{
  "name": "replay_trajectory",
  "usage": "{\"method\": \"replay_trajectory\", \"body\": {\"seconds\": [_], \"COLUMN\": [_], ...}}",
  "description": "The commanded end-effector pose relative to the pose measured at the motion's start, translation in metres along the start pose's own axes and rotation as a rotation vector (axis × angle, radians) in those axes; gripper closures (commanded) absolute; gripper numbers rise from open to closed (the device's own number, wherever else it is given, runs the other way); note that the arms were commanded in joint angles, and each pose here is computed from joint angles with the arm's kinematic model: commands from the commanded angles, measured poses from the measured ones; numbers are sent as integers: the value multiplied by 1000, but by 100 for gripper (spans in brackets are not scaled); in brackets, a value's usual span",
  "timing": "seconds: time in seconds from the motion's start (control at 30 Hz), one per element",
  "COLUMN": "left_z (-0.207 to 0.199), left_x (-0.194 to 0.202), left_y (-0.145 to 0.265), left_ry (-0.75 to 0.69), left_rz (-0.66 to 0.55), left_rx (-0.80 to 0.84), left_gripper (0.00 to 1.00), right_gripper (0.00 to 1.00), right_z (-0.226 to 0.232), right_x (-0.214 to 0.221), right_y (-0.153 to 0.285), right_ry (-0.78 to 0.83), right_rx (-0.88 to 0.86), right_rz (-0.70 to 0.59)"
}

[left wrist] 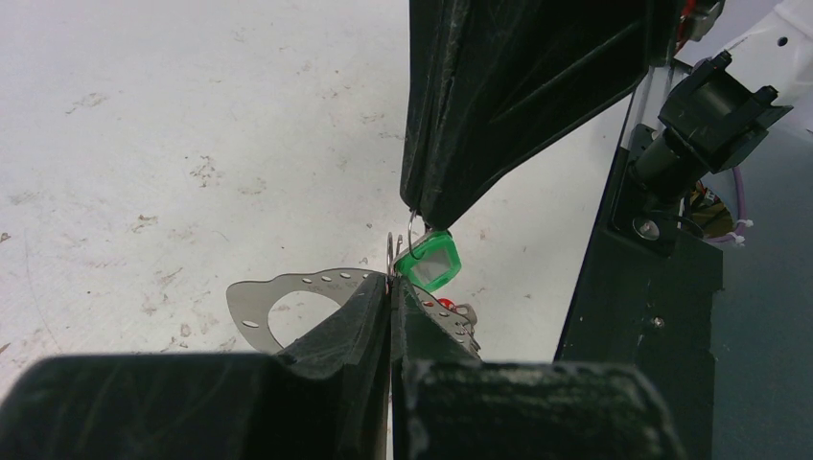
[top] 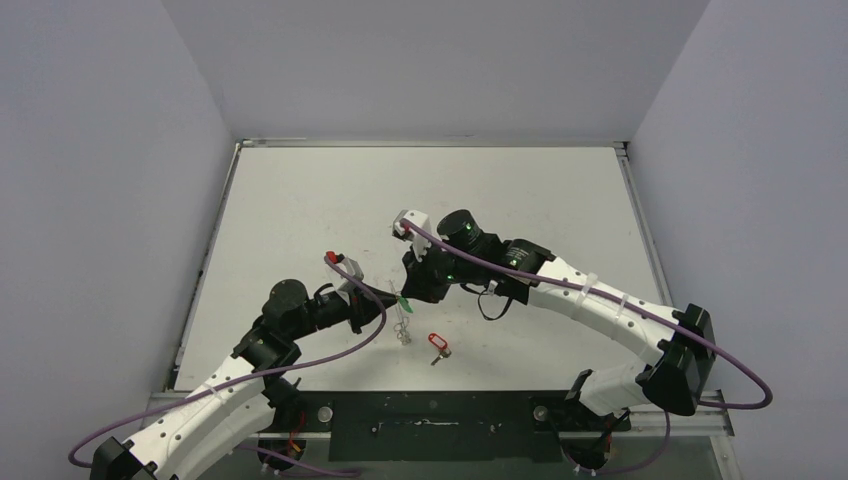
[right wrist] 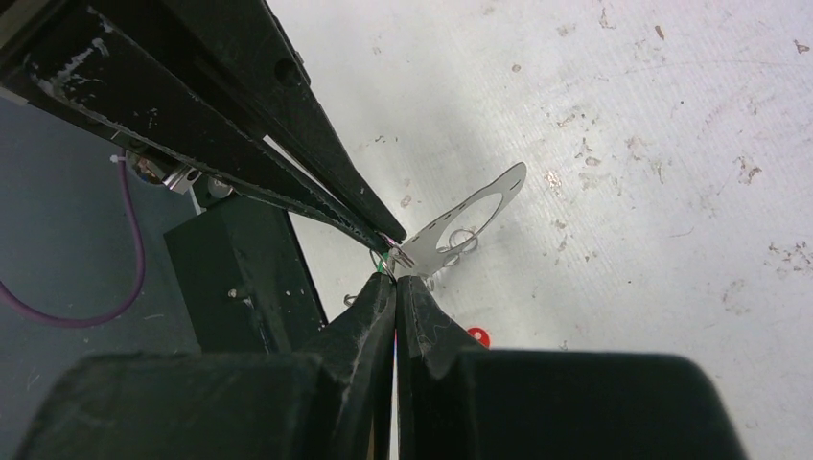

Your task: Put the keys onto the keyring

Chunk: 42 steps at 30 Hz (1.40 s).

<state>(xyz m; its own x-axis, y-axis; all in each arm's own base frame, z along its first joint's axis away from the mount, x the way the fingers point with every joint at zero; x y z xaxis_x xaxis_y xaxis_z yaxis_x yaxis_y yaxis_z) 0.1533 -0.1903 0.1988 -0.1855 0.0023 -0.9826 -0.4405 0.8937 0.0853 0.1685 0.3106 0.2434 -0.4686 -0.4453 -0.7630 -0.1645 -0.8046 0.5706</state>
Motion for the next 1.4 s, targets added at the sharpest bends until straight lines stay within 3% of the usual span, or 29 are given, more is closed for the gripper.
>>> {"method": "replay_trajectory", "body": {"seconds": [0.0,0.5,1.37], "left_z": [-7,-7,-6], "left_x": [-26,-28,-24], "left_y": [-1,-2,-1], "left_ry": [-45,-42,-45], "left_rz": [-85,-84,-73], "left_rx": [40,42,36], "left_gripper": [100,100,100], "right_gripper": [100,100,100], "right_z": [7,-7,-8], "right_x": [-22,-14,-9], "right_y": [3,-5,-2], "right_ry": [28,3,25], "right_rx": [0,87,90], "right_rz": [-67,-6,-15]}}
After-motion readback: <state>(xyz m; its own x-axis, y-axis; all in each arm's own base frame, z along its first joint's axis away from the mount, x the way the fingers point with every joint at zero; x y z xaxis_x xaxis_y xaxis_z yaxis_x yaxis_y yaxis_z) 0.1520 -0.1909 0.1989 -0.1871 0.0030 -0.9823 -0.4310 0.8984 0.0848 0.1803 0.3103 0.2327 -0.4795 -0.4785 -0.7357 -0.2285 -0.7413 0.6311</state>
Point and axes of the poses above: each gripper's point midway between its finger pads, its own y axis back along the fingers, its own z axis along the line the jaws close on, x = y × z, the point moved 5 cm from there along y, back along the fingers, and after that the axes turned 3 degrees about -y, right-handed, at the moved point
